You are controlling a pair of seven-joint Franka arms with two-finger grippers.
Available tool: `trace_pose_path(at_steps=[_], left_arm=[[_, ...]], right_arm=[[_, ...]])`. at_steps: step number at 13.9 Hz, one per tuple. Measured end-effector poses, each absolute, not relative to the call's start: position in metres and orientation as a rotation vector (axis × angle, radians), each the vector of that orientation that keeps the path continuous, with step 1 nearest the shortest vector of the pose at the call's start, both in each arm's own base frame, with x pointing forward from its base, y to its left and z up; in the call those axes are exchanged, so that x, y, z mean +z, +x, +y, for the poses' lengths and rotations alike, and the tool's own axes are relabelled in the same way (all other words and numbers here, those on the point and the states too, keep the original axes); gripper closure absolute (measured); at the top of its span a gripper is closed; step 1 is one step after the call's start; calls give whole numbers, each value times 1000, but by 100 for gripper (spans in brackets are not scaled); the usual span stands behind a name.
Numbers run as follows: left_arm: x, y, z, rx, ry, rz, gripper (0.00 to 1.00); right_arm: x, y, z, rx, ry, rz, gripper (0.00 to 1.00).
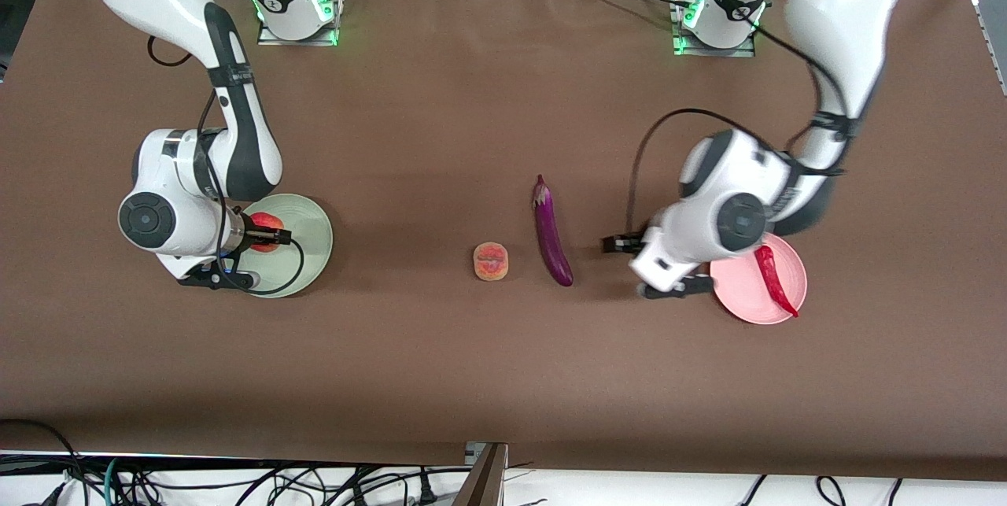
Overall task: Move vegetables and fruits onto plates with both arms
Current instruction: 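Grasp the eggplant with the left gripper while the right gripper releases the pomegranate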
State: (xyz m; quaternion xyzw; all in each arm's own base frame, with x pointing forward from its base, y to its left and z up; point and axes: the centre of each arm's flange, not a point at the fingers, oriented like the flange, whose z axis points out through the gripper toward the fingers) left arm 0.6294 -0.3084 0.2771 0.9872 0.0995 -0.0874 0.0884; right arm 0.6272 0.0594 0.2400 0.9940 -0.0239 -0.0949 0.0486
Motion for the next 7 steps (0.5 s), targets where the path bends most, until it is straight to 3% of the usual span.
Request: trace_pose_path(at_steps=[4,7], left_arm=[[218,598,-382,-232,2886,368,0],[185,596,-383,-234,2881,386,2]], right_arm=[[241,629,50,-253,3061,-114,4],[288,646,66,-261,3094,-121,1]])
